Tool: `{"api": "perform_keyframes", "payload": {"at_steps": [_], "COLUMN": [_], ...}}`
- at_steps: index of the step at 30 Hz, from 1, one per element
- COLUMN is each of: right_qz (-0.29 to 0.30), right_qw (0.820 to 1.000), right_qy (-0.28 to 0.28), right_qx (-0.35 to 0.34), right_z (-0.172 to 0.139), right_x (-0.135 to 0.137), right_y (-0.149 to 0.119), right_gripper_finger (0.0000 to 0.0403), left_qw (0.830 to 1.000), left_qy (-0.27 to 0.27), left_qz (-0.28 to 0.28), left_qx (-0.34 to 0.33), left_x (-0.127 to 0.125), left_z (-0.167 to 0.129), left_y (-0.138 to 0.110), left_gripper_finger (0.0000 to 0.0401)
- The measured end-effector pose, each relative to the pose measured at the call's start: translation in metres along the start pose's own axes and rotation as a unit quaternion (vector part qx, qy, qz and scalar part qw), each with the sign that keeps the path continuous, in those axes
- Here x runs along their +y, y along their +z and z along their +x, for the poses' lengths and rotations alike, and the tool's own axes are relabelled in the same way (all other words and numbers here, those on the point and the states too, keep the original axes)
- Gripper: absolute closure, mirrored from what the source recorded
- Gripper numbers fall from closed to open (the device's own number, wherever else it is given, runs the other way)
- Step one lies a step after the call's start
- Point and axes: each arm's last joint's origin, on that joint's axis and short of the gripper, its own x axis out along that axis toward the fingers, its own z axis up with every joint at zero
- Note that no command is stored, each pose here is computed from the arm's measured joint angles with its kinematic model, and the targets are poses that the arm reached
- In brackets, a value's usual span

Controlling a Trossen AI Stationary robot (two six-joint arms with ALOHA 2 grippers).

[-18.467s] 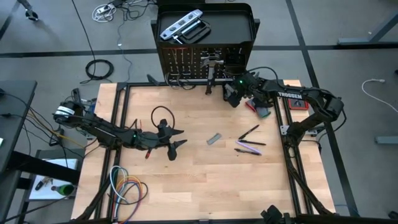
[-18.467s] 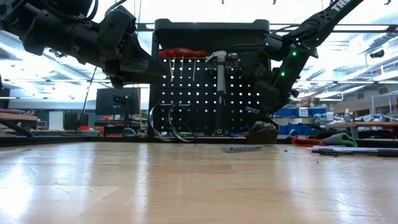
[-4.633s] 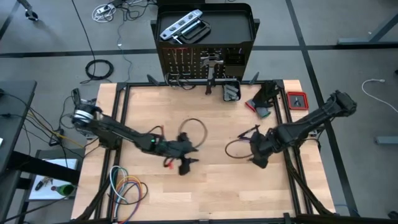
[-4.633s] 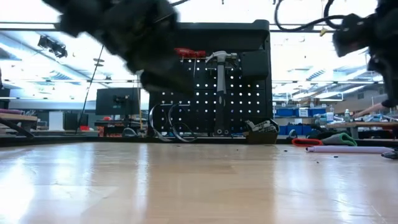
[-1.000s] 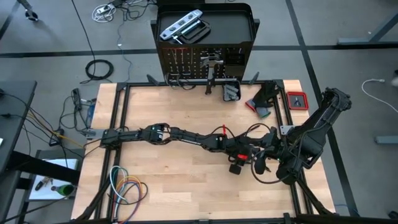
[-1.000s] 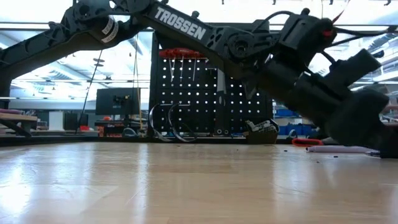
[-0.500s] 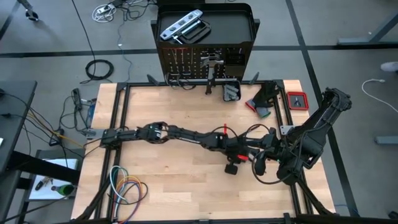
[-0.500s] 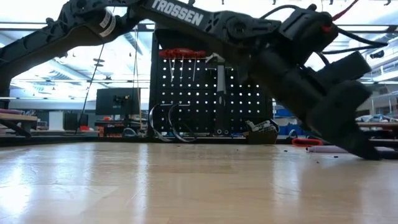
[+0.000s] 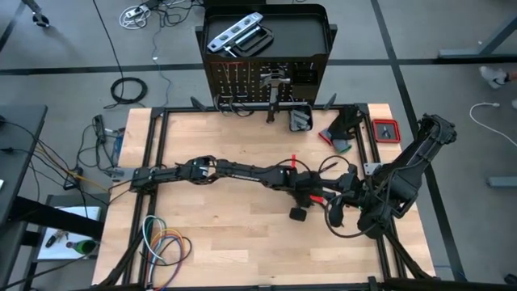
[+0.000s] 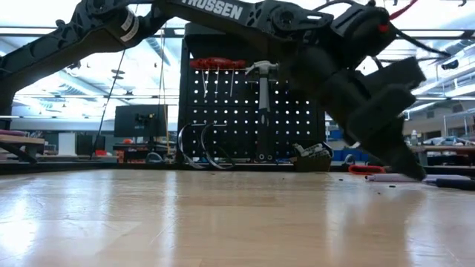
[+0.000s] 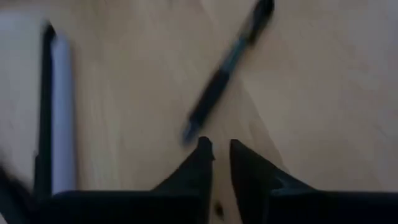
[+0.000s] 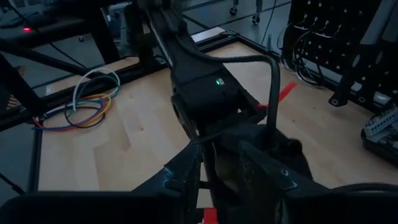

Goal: Hang tools onto peg board
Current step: Put the black pen into the top basket of the peg board

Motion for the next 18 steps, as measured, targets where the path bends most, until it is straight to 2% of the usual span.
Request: {"api": "perform_keyframes", "payload": {"at_steps": [6,10,13,16,18], "right_qz": [0.014,0.014,0.015,0.016,0.020], "right_qw": [1.000,1.000,1.000,1.000,1.000], "right_qy": [0.009,0.014,0.016,0.017,0.019], "right_qx": [-0.004,-0.006,-0.006,-0.006,-0.007], "right_z": [0.000,0.000,-0.001,-0.001,-0.001], "right_x": [0.003,0.004,0.005,0.005,0.006], "right_y": [0.001,0.002,0.002,0.002,0.003], "right_gripper_finger": [0.0288,0.0288,0.0288,0.0288,0.0288], "left_qw": [0.997,0.994,0.992,0.991,0.991], "left_qy": [0.019,0.025,0.023,0.020,0.017], "left_qz": [0.015,0.024,0.036,0.062,0.060], "left_qx": [-0.075,-0.108,-0.116,-0.115,-0.115], "left_x": [-0.006,-0.008,-0.008,-0.009,-0.009], "left_z": [0.014,0.021,0.024,0.028,0.030], "left_y": [0.000,-0.004,-0.006,-0.013,-0.016], "left_gripper_finger": [0.0232,0.0177,0.0156,0.0152,0.0154]}}
